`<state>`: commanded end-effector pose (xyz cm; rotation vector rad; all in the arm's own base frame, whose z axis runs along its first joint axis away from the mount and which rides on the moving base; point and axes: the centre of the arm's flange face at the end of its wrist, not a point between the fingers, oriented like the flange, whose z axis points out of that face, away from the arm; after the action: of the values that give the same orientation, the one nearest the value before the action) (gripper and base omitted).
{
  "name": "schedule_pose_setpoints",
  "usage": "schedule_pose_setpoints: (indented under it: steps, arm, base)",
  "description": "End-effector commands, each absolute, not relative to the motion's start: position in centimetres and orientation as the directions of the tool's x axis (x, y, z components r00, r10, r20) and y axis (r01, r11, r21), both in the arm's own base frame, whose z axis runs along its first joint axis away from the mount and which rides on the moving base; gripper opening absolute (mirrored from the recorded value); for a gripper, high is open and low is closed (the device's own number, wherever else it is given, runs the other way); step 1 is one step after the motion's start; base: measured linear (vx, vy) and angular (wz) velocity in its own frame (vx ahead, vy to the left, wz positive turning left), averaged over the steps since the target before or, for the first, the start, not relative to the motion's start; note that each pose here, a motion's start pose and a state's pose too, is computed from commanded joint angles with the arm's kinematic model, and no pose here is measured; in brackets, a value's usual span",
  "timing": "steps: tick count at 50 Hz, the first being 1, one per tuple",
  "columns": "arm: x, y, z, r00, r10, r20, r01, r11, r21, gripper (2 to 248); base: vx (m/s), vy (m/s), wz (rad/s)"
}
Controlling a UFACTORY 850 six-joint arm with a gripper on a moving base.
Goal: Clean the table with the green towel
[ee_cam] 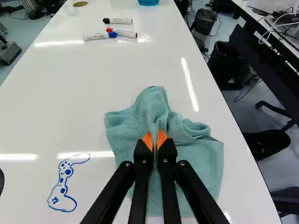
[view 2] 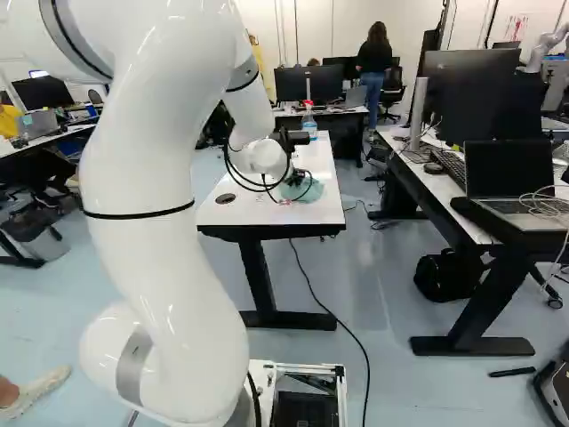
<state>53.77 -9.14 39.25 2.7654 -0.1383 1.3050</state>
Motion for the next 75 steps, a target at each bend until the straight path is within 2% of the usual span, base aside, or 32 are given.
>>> schedule_pose_setpoints:
  steps: [40, 57, 75]
  arm:
    - [57.3, -12.3, 39.0, 0.613, -0.070, 0.787, -0.159, -0.987, 0.036, 30]
    - [56.5, -12.6, 40.6, 0.611, -0.074, 0.788, -0.167, -0.985, 0.037, 30]
    - [53.0, -14.1, 42.0, 0.677, -0.116, 0.727, -0.208, -0.977, 0.038, 30]
  base:
    - [0.000, 0.000, 0.000]
    - [0.000, 0.000, 0.000]
    - [0.000, 0.000, 0.000]
